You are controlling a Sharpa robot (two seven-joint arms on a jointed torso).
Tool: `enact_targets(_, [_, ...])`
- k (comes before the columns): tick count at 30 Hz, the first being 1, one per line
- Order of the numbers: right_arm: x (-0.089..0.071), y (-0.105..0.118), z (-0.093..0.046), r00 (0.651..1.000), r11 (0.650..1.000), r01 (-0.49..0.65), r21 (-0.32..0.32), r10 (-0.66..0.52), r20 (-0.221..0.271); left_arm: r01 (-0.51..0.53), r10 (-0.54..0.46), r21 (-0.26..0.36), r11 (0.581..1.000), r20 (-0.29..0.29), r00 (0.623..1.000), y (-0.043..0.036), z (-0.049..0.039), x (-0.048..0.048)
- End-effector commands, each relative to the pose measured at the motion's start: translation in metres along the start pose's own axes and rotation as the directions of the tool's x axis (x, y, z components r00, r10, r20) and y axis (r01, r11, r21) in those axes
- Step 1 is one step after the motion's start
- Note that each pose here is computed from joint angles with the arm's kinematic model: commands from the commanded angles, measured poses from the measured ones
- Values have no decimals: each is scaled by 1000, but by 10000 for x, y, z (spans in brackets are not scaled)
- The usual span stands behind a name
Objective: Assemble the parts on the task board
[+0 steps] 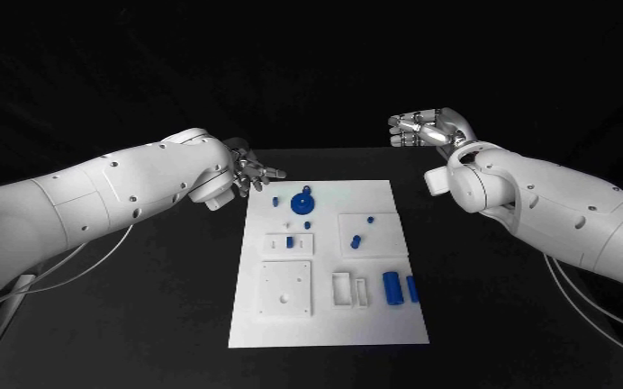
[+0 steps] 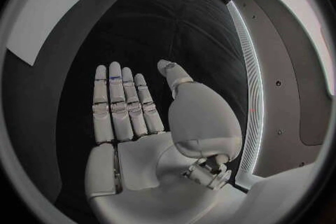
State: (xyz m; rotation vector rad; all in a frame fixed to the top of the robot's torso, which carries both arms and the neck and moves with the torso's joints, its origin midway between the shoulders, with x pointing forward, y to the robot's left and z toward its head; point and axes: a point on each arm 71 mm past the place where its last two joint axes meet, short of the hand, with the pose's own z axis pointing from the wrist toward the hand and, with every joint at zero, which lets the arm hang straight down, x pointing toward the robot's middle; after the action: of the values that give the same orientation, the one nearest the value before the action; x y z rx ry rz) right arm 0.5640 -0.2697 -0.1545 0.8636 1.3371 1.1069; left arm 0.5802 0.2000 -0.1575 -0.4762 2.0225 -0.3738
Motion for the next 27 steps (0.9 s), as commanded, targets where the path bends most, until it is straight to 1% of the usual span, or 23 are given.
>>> enact_targets(1, [23, 8, 3, 1000, 1000, -5, -7, 4, -11, -91, 90, -7, 996, -49, 995, -25, 51, -18])
enact_targets(2, [29, 10, 4, 1000, 1000, -5, -7, 5, -12, -104, 103, -17, 994, -51, 993, -31, 85, -42])
enact_targets(5, [41, 14, 5, 1000, 1000, -6, -8, 6, -14, -123, 121, -29, 992, -57, 991, -44, 137, -69])
enact_targets(10, [66, 21, 9, 1000, 1000, -9, -9, 8, -19, -156, 153, -39, 987, -68, 986, -73, 217, -90])
enact_targets(17, [86, 30, 9, 1000, 1000, -11, -11, 10, -23, -180, 177, -41, 983, -67, 982, -78, 280, -89])
enact_targets(23, [102, 40, 7, 1000, 1000, -13, -14, 12, -27, -195, 192, -35, 980, -76, 978, -63, 319, -58])
enact_targets(27, [106, 44, 5, 1000, 1000, -13, -14, 13, -28, -210, 206, -31, 977, -92, 974, -40, 342, 4])
